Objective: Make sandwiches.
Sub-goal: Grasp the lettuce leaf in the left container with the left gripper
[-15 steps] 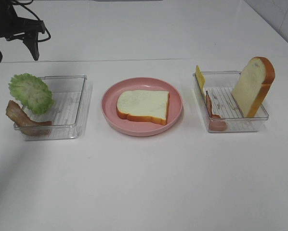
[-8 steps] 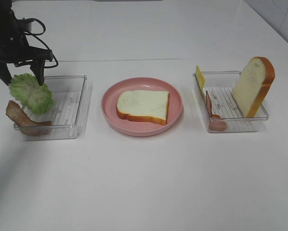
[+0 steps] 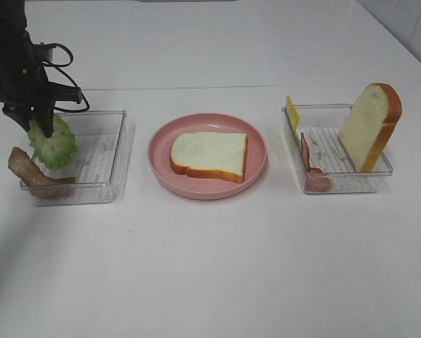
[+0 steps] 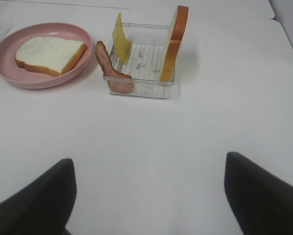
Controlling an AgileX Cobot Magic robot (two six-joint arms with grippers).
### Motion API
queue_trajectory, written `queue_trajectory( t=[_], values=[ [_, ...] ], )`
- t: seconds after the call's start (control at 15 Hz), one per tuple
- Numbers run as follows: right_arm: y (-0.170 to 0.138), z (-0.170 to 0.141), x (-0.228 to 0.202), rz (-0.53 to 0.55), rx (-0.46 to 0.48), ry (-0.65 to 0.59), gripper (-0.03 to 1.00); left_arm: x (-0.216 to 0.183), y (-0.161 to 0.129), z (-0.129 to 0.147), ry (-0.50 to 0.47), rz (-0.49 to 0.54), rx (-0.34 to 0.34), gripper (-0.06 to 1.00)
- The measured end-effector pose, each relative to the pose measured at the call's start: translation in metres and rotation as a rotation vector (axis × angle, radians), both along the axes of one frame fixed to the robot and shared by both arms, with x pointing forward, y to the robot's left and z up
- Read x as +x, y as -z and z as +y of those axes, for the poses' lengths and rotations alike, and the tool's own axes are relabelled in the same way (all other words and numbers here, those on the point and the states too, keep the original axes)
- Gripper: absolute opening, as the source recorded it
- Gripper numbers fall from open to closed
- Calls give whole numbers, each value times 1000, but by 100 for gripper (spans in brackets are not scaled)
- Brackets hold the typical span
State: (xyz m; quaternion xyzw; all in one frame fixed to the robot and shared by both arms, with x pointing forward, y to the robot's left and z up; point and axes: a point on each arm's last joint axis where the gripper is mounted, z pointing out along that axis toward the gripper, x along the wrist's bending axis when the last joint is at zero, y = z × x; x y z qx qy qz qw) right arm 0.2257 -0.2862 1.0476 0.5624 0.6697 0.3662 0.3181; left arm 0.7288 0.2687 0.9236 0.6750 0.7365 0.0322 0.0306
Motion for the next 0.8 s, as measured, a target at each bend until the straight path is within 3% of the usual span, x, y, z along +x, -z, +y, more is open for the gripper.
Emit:
queue_trajectory(
  t=[0.2, 0.8],
  values=[
    [0, 0, 0, 0, 0, 0, 78, 0, 0, -3, -7, -3, -13, 3],
    [0, 0, 0, 0, 0, 0, 78, 0, -9, -3, -13, -15, -23, 3]
  ],
)
